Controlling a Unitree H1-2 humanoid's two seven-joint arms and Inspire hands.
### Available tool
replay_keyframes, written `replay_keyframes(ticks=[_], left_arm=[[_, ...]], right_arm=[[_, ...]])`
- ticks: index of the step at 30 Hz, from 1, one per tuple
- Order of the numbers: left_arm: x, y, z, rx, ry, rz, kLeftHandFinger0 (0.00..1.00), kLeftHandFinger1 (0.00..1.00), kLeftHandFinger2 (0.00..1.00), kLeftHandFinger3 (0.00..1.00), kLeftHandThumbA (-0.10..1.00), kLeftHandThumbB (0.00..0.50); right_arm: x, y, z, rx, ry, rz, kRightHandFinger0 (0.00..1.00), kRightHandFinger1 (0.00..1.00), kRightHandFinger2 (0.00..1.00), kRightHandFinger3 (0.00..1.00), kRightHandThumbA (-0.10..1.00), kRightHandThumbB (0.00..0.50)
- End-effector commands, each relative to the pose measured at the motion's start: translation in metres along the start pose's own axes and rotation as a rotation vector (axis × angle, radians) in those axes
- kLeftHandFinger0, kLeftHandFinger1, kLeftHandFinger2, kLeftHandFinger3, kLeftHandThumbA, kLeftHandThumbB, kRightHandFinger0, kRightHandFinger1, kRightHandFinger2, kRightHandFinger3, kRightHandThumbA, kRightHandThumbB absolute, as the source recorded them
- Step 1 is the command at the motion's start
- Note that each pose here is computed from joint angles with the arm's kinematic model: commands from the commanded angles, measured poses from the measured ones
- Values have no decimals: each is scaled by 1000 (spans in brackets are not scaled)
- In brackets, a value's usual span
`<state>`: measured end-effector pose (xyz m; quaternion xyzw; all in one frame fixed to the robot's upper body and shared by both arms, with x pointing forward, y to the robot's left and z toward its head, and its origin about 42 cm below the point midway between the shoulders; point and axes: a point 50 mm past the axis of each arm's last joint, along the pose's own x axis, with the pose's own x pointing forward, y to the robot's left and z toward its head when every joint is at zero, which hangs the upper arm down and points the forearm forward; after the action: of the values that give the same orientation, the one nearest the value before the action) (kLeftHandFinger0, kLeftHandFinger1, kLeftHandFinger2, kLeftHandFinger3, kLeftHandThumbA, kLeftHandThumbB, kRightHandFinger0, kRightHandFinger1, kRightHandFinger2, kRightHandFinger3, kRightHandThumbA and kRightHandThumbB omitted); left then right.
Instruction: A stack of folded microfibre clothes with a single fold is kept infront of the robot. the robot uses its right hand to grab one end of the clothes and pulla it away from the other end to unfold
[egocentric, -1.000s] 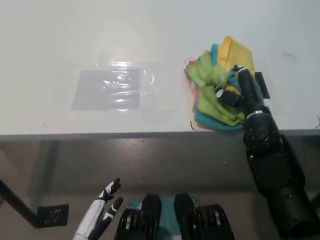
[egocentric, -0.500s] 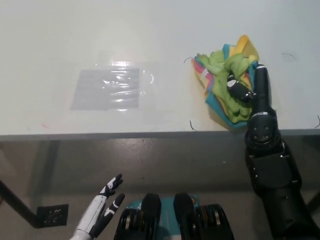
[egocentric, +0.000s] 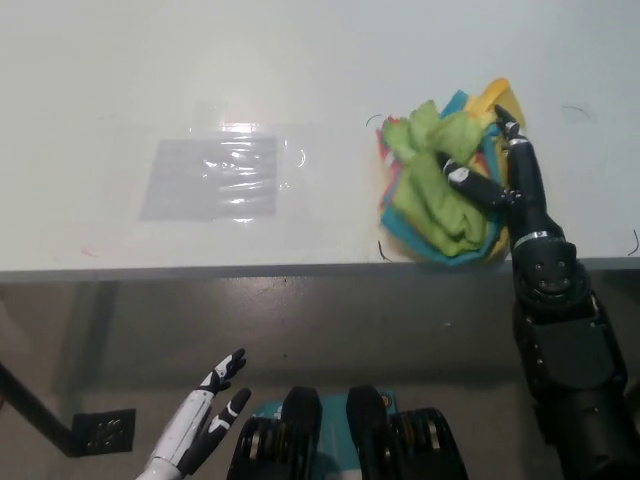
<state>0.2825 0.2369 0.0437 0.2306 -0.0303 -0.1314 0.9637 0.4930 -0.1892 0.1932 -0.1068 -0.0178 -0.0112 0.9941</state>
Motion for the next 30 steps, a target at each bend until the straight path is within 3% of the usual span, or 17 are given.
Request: replay_keyframes(ticks=[1, 15, 18, 19, 20, 21, 22, 23, 24, 25, 26, 27, 30], left_arm=[[7, 8, 10, 46, -54, 4, 1000, 1000, 1000, 1000, 1000, 500], [9, 9, 11, 64, -49, 8, 1000, 1000, 1000, 1000, 1000, 500], [10, 9, 12, 65, -53, 13, 1000, 1000, 1000, 1000, 1000, 500], [10, 10, 12, 55, -51, 12, 1000, 1000, 1000, 1000, 1000, 500], [11, 10, 12, 55, -54, 13, 1000, 1000, 1000, 1000, 1000, 500], [11, 10, 12, 56, -55, 14, 1000, 1000, 1000, 1000, 1000, 500], [11, 10, 12, 56, -55, 16, 1000, 1000, 1000, 1000, 1000, 500], [10, 10, 12, 55, -58, 19, 1000, 1000, 1000, 1000, 1000, 500], [10, 10, 11, 55, -59, 20, 1000, 1000, 1000, 1000, 1000, 500], [9, 11, 11, 60, -57, 18, 1000, 1000, 1000, 1000, 1000, 500], [9, 11, 11, 57, -55, 18, 1000, 1000, 1000, 1000, 1000, 500], [9, 11, 10, 51, -50, 14, 1000, 1000, 1000, 1000, 1000, 500], [8, 10, 8, 50, -48, 14, 1000, 1000, 1000, 1000, 1000, 500]], right_arm=[[7, -3, 28, 67, -104, 175, 1000, 1000, 1000, 1000, 829, 500], [6, -8, 24, 31, -144, 167, 1000, 1000, 1000, 1000, 782, 500], [5, -7, 24, 91, -149, 107, 1000, 1000, 1000, 1000, 727, 454], [4, -8, 23, 115, -156, -1, 1000, 1000, 1000, 1000, 675, 447], [4, -8, 23, 148, -158, -122, 1000, 1000, 1000, 1000, 593, 406], [4, -9, 22, 128, -160, -188, 934, 931, 949, 982, 433, 300], [3, -11, 21, 102, -163, -272, 394, 395, 452, 500, 247, 159], [2, -13, 21, 102, -159, -346, 79, 141, 295, 333, 108, 139], [1, -13, 21, 101, -159, -361, 16, 104, 330, 328, 44, 126], [0, -15, 20, 77, -165, -403, 1, 42, 329, 290, -94, 135], [0, -18, 18, 62, -175, -434, 0, 40, 424, 407, -100, 152], [0, -21, 16, 38, -170, -449, 0, 139, 541, 539, -100, 164], [-1, -27, 13, 52, -164, -472, 0, 163, 589, 630, -100, 169]])
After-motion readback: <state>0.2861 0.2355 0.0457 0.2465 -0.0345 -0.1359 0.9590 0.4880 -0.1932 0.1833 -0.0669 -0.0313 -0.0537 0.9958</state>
